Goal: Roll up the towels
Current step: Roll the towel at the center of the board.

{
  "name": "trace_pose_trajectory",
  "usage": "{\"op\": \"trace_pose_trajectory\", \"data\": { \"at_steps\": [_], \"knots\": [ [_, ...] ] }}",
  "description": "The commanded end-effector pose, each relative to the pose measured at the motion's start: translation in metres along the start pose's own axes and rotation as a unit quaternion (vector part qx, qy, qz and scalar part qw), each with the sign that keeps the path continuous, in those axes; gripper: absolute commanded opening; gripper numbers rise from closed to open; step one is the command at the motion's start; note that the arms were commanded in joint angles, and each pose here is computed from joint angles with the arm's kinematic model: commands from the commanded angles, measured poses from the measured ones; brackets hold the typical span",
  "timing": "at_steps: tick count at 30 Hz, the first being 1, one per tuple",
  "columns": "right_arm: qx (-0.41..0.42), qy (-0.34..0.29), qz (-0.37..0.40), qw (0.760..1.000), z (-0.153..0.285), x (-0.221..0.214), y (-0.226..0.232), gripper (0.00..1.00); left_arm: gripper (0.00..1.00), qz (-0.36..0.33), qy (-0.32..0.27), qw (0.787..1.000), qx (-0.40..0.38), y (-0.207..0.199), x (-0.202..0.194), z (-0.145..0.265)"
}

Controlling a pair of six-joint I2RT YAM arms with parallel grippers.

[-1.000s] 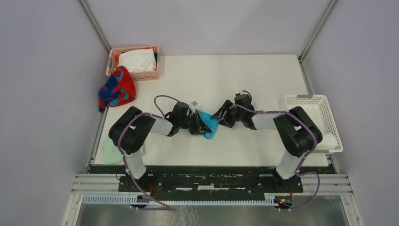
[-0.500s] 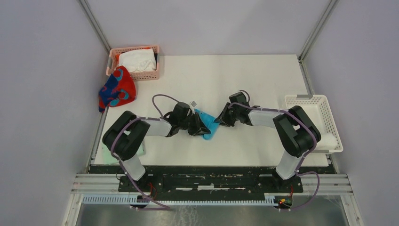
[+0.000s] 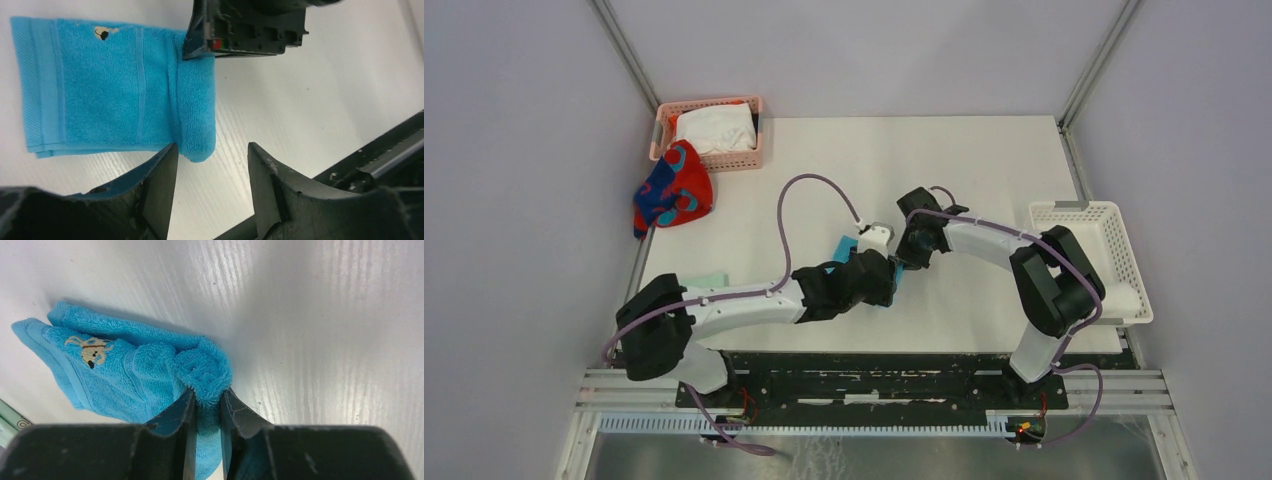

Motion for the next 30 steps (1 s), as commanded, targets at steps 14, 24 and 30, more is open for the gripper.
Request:
{"op": "trace_pose_trajectory", "data": {
  "at_steps": [14, 24, 30],
  "knots": [
    [-0.032, 0.015, -0.004, 0.999, 0.004, 0.001, 0.000, 0.22, 0.56, -0.270, -0.107, 0.943, 0.161, -0.028, -0.027, -0.038],
    [-0.021, 0.022, -0.005, 1.000, 0.002, -0.001, 0.003, 0.22, 0.52, -0.300, -0.068, 0.929, 0.206, -0.010, -0.055, -0.066],
    [0.001, 0.018, -0.005, 1.000, 0.005, 0.001, 0.011, 0.23, 0.34, -0.290, -0.042, 0.932, 0.214, 0.006, -0.065, -0.073]
  ]
}}
Point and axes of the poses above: each gripper's point midway between its finger pads, its own z axis back along the fingers, its own y axis along the line the jaws close on, x = y × z, the point moved 3 cm from there along z, back along the fingers, and after that the axes turned 10 degrees about z, right-handed, at the moved point
